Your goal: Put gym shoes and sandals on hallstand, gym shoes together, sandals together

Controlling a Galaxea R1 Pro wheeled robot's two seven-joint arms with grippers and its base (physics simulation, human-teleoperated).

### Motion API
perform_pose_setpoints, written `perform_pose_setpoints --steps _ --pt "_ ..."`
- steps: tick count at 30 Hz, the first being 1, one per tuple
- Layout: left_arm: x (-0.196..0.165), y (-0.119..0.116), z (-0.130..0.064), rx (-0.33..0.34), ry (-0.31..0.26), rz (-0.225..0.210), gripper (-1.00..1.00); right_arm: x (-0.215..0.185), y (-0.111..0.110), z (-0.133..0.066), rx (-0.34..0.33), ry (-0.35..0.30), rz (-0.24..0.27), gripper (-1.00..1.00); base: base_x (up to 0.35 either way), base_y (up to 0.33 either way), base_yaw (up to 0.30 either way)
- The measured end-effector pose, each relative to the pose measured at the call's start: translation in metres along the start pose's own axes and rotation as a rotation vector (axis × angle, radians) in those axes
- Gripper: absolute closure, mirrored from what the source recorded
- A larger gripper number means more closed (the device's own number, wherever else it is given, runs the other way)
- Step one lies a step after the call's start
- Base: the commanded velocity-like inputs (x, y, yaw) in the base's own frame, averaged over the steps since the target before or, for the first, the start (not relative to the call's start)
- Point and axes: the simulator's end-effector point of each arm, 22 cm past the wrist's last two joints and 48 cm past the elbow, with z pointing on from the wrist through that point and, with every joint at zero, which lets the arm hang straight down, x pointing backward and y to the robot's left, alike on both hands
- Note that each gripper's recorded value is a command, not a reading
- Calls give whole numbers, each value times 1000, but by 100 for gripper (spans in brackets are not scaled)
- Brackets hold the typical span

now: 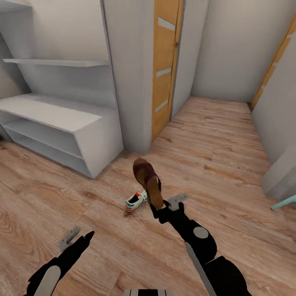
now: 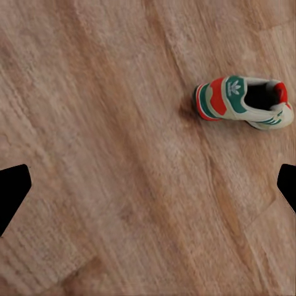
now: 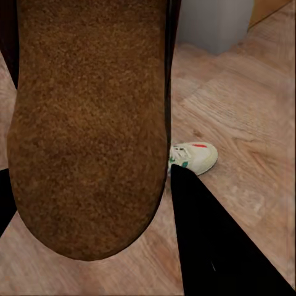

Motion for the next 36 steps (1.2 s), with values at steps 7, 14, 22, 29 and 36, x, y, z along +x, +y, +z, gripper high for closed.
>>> perform_pose_setpoints --steps 7,14,22,29,36 --pt "-7 -8 -6 16 -17 4 -100 -18 18 -15 134 -118 -135 100 0 0 280" --pt "-13 -17 -12 35 -32 7 -100 -8 9 -18 221 -102 -174 100 0 0 280" --pt "-21 -26 -20 57 -52 7 -100 -12 9 -22 233 -98 -174 100 0 0 276" --pt "-34 -29 -28 68 -77 6 -100 -3 35 -23 82 21 -28 100 0 0 270" --pt "-38 -26 -31 47 -86 6 -100 -12 43 -25 11 36 25 100 0 0 274"
